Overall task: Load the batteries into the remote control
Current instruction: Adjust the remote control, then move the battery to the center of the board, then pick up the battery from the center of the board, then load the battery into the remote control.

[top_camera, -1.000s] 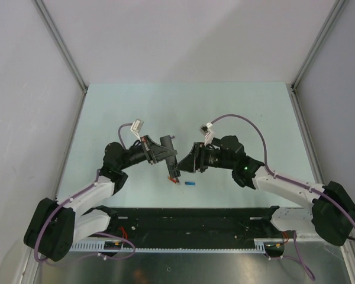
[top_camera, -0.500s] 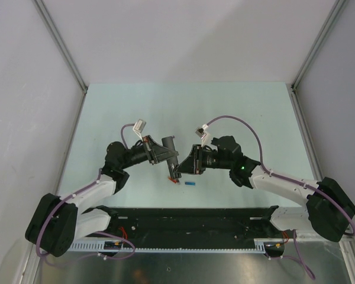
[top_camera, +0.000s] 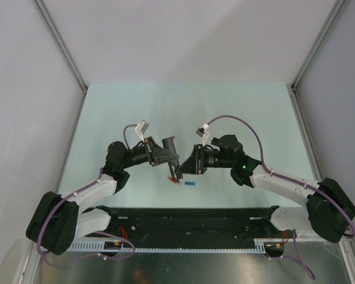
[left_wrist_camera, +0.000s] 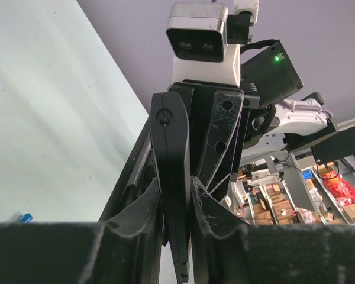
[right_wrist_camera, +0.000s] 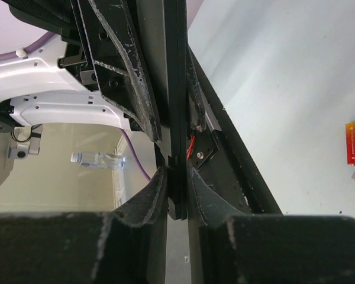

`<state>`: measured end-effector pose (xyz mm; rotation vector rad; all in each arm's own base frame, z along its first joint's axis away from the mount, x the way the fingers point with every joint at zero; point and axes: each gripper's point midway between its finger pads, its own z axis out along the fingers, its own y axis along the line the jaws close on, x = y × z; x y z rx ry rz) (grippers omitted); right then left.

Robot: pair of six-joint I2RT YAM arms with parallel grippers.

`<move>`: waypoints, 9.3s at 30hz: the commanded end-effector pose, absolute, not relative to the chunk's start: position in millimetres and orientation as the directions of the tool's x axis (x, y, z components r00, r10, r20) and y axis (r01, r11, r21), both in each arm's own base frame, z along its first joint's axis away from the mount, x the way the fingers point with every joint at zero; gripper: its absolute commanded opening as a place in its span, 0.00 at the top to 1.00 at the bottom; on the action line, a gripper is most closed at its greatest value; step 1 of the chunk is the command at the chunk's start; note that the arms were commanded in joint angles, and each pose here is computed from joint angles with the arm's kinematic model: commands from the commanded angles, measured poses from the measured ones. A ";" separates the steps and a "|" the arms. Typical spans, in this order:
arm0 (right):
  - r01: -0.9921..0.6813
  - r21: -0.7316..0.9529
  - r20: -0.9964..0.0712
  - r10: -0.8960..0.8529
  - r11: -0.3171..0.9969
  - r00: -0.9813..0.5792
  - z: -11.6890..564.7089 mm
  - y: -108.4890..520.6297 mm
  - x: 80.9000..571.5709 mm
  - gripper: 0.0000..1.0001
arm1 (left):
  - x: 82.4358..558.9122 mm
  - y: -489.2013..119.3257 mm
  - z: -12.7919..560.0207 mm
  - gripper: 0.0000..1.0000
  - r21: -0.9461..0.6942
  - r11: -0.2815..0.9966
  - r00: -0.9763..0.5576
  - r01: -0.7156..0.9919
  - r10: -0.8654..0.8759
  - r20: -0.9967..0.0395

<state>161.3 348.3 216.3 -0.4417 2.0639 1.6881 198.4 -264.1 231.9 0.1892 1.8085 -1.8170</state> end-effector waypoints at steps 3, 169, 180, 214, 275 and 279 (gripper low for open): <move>-0.539 0.824 -0.550 0.022 0.174 -0.835 229.4 343.1 157.8 1.00 | 191.8 -266.5 244.1 0.78 -0.846 0.032 -0.812 0.532 -0.265 -0.520; -0.566 -0.038 -0.572 -0.483 0.823 -0.664 57.5 306.3 274.2 0.62 | 214.3 -174.4 184.0 1.00 -0.917 0.202 -0.710 0.343 -0.584 -0.394; -0.606 -0.077 -0.515 -0.552 0.791 -0.655 33.6 307.6 262.9 0.64 | 214.7 -174.4 182.6 1.00 -0.918 0.204 -0.711 0.339 -0.583 -0.393; -0.421 0.149 -0.808 -0.136 0.895 -0.573 185.8 296.1 270.0 1.00 | 243.8 -192.8 217.0 1.00 -0.918 0.185 -0.698 0.351 -0.602 -0.389; -0.507 0.151 -0.968 0.024 0.849 -0.249 252.1 324.3 221.4 1.00 | 259.0 -293.5 273.4 1.00 -0.919 -0.101 -0.828 0.381 -0.479 -0.290; -0.514 0.180 -0.958 0.031 0.839 -0.285 249.2 324.5 216.9 1.00 | 261.3 -294.4 274.5 1.00 -0.916 -0.106 -0.825 0.387 -0.483 -0.293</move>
